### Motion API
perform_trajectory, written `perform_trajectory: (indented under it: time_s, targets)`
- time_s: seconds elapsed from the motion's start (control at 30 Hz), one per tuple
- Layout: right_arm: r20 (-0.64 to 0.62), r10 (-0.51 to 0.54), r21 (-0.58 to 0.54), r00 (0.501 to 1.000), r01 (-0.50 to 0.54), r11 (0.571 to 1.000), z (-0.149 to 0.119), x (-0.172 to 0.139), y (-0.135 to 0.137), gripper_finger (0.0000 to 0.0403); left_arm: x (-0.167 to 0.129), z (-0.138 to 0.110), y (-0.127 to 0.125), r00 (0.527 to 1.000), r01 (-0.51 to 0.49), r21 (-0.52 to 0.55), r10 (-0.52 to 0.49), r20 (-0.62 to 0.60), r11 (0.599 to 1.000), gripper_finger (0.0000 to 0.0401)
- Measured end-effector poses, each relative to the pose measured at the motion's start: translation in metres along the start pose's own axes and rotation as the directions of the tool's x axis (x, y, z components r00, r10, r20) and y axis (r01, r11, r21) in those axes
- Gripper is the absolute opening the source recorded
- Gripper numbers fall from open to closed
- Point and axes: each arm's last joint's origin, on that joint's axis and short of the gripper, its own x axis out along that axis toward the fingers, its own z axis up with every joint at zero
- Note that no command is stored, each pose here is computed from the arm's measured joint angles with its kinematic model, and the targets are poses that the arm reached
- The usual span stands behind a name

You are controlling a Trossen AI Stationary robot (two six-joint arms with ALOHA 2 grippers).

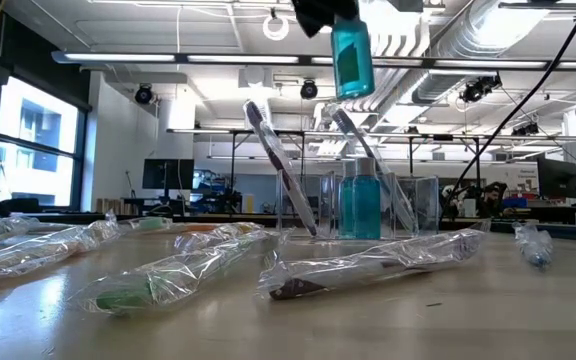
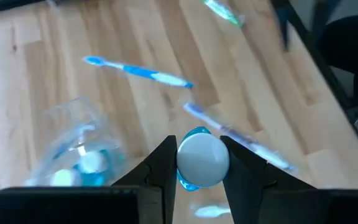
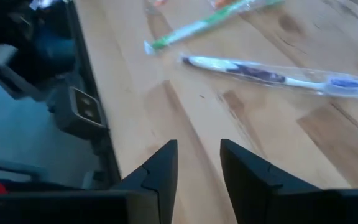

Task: Pick & Place toothbrushing station
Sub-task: Put the blue mouthwash into the wire organizer

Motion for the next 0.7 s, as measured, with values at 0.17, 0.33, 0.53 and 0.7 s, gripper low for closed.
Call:
perform_trajectory:
  time_s: [0.17, 0.33, 0.53, 0.7]
  targets:
    - [0.029, 0.041, 0.006, 0.999, -0.041, 0.999, -0.005, -0.006, 0.005, 0.0109, -0.005, -0.006, 0.033, 1.000, 0.026, 0.025, -0.027, 0.014, 0.999, 0.0093]
    - [0.062, 0.043, -0.001, 0.997, -0.043, 0.999, -0.007, -0.008, 0.006, 0.0109, -0.010, -0.010, 0.055, 0.996, 0.065, 0.061, -0.068, 0.052, 0.996, 0.0093]
    - [0.066, 0.041, -0.002, 0.997, -0.041, 0.999, -0.006, -0.008, 0.006, 0.0109, -0.014, -0.017, 0.066, 0.992, 0.115, 0.167, -0.123, 0.036, 0.979, 0.0093]
    - [0.071, 0.046, 0.011, 0.996, -0.047, 0.999, -0.006, -0.008, 0.007, 0.0109, -0.015, -0.018, 0.068, 0.983, 0.156, 0.279, -0.177, 0.050, 0.947, 0.0093]
